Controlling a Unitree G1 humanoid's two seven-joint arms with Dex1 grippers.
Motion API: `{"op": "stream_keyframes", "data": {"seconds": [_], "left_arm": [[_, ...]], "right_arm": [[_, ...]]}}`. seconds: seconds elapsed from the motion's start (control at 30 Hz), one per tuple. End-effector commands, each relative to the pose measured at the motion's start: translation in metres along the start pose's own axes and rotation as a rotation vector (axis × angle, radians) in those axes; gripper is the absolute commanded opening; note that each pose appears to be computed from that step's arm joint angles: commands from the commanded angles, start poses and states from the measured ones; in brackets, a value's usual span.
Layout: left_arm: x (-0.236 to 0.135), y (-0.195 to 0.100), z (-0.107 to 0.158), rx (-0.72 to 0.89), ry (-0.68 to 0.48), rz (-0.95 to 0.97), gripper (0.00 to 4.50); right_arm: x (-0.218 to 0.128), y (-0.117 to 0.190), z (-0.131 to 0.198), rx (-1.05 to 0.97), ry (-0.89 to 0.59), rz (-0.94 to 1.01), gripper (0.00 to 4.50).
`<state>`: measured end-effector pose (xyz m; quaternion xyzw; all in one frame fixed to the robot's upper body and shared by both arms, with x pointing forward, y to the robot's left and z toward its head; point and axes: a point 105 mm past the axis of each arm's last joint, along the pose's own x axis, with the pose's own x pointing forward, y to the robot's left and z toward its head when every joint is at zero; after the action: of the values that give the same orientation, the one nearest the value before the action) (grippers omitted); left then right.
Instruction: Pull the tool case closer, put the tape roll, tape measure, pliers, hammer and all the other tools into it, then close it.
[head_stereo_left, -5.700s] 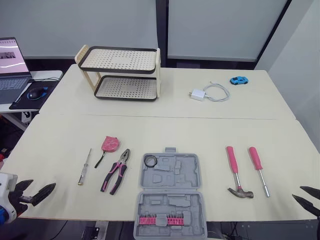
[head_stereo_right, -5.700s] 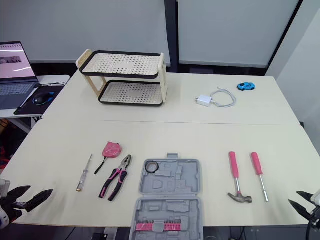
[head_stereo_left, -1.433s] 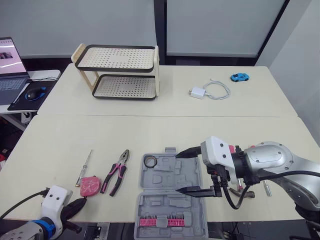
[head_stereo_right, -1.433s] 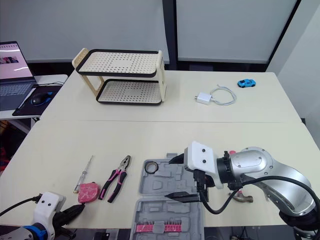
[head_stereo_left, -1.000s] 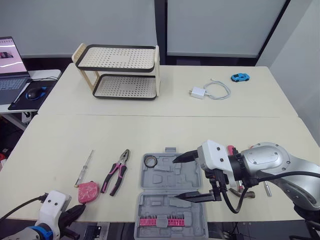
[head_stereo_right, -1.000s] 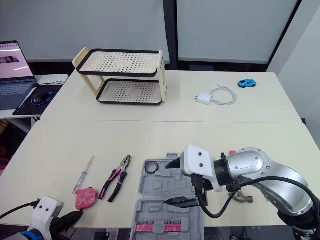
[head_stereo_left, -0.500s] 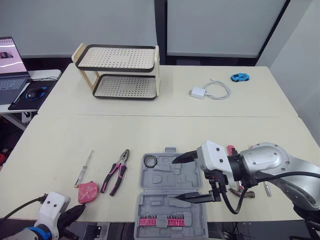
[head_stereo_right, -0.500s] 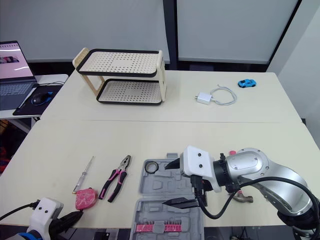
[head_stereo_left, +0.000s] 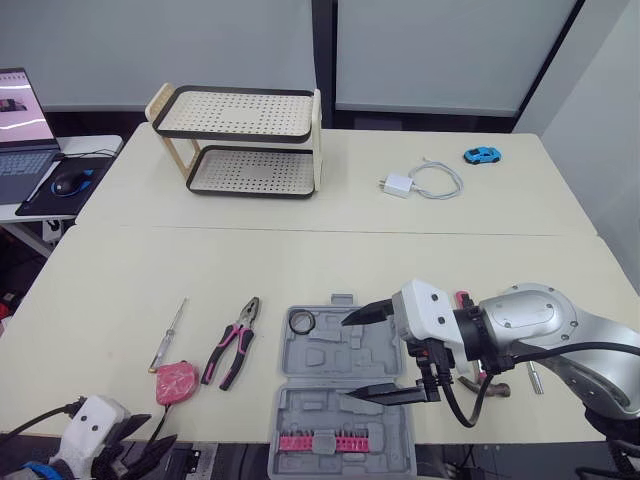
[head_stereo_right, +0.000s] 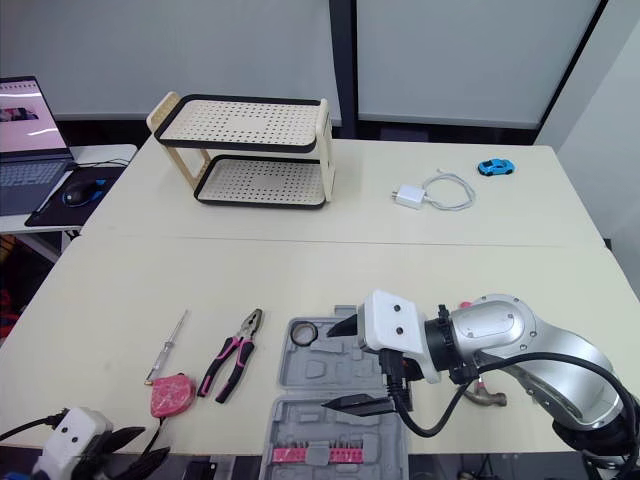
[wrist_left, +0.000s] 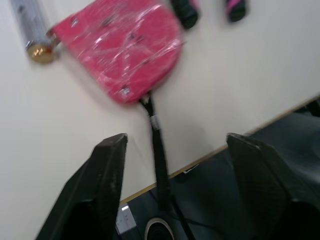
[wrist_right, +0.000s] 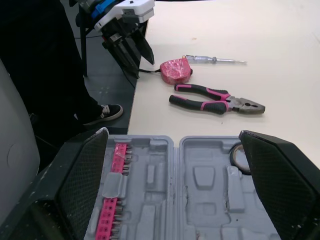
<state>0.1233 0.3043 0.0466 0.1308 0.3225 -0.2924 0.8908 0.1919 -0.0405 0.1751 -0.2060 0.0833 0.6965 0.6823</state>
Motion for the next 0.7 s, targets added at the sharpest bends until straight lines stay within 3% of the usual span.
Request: {"op": "stream_keyframes", "data": {"seconds": [0.03, 0.2, 0.43, 0.7], "left_arm": [[-0.012, 0.014, 0.03, 0.14, -0.056, -0.064, 4.49], [-0.012, 0.04, 0.048, 0.304, -0.025, -0.177, 4.49], [0.003, 0.067, 0.048, 0.489, 0.076, -0.322, 4.49], [0.022, 0.067, 0.033, 0.503, 0.108, -0.403, 4.49]], "right_arm": [[0.001, 0.004, 0.011, -0.063, -0.002, 0.002, 4.5], [0.003, 0.002, 0.018, -0.075, 0.015, 0.005, 4.5], [0.004, 0.001, 0.013, -0.08, 0.053, 0.008, 4.5], [0.006, 0.003, 0.01, -0.072, 0.06, 0.002, 4.5]]}}
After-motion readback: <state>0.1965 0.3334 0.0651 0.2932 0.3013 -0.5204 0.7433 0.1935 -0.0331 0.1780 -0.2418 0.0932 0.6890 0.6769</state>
